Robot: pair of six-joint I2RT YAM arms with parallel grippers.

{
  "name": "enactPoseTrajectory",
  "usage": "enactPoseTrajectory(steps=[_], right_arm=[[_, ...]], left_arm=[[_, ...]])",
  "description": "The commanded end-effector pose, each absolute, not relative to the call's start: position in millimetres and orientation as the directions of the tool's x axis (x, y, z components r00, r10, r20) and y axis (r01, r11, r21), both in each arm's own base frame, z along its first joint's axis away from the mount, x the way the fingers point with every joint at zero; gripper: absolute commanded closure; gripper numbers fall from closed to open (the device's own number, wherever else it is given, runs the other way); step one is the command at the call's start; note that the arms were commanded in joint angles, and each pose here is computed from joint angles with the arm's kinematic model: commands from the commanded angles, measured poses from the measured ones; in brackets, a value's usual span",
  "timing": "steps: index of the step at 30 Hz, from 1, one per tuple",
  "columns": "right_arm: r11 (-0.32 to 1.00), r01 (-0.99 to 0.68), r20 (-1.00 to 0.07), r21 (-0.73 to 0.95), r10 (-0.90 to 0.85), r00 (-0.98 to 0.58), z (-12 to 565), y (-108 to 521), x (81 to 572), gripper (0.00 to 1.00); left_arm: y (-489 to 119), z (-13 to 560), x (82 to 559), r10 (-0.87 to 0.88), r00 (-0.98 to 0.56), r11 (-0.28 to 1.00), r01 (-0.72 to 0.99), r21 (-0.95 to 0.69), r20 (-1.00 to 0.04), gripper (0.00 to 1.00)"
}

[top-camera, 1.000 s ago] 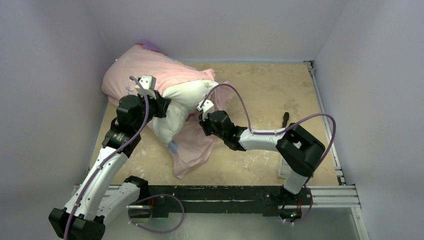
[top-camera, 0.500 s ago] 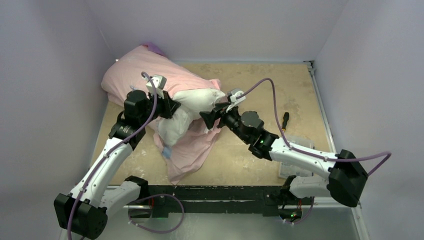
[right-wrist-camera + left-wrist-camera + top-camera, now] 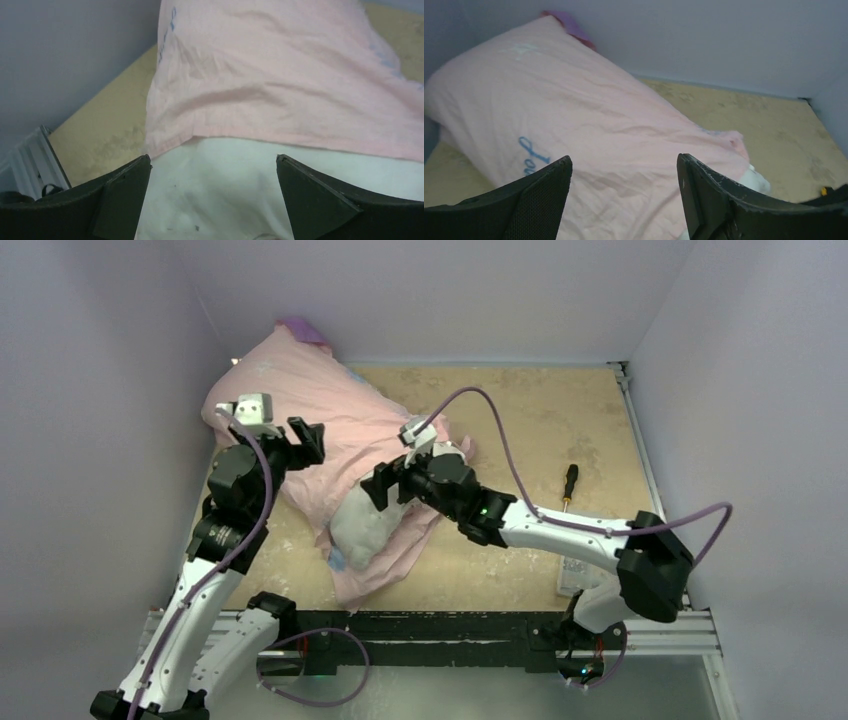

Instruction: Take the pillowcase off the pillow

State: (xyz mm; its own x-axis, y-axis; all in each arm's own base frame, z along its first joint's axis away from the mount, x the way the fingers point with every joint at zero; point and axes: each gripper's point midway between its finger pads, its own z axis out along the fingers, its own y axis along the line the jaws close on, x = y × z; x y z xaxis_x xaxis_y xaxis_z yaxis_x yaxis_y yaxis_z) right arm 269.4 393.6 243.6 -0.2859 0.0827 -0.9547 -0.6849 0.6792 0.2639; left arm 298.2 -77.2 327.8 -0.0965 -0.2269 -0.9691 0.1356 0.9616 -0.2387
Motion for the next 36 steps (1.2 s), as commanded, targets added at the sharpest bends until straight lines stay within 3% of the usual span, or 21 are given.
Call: enactPoseTrajectory(steps=[1, 13, 22, 24, 25, 26, 27, 29, 30, 36], right_arm=[[0.746, -0.617, -0.926, 0.251, -0.001, -0.378, 212.3, 401.1, 265.3, 0.01], [0.841, -0.505, -0.884, 0.195, -0.072, -0.461, 159.6, 420.8, 275.4, 0.01], [0.869, -0.483, -0.855, 0.108, -0.166, -0.491, 69.7, 426.3, 293.9, 0.05], [0.863, -0.492, -0.853, 0.115, -0.167, -0.494, 60.5, 428.2, 296.6, 0.23], [0.856, -0.501, -0.854, 0.127, -0.162, -0.494, 60.2, 429.2, 297.4, 0.37], [0.850, -0.508, -0.858, 0.140, -0.152, -0.491, 63.4, 429.5, 298.7, 0.60], [0.842, -0.516, -0.865, 0.154, -0.138, -0.483, 69.8, 429.5, 299.8, 0.75], [0.828, -0.531, -0.880, 0.179, -0.107, -0.463, 87.3, 427.6, 303.0, 0.95], [0.825, -0.533, -0.889, 0.191, -0.086, -0.451, 98.7, 425.2, 305.2, 1.00], [0.810, -0.537, -0.937, 0.236, 0.043, -0.348, 178.0, 398.0, 318.8, 1.00]], left_arm=[[-11.9, 320.7, 289.2, -0.237, -0.032, 0.951, -0.211, -0.225, -0.971, 0.25], [-11.3, 320.2, 288.1, -0.237, -0.027, 0.951, -0.209, -0.226, -0.971, 0.24], [-20.1, 309.7, 296.2, -0.227, -0.071, 0.961, -0.179, -0.212, -0.971, 0.24], [-23.8, 306.9, 298.5, -0.225, -0.086, 0.964, -0.165, -0.209, -0.971, 0.24], [-25.6, 306.1, 299.7, -0.224, -0.092, 0.965, -0.158, -0.208, -0.970, 0.24], [-27.3, 303.7, 300.9, -0.222, -0.101, 0.967, -0.152, -0.206, -0.970, 0.24], [-28.8, 303.2, 301.7, -0.222, -0.106, 0.968, -0.145, -0.205, -0.969, 0.24], [-32.6, 300.5, 303.5, -0.217, -0.120, 0.971, -0.129, -0.202, -0.969, 0.24], [-35.0, 298.8, 304.7, -0.213, -0.128, 0.973, -0.118, -0.199, -0.969, 0.24], [-60.7, 289.7, 311.5, -0.190, -0.194, 0.981, 0.008, -0.196, -0.962, 0.24]])
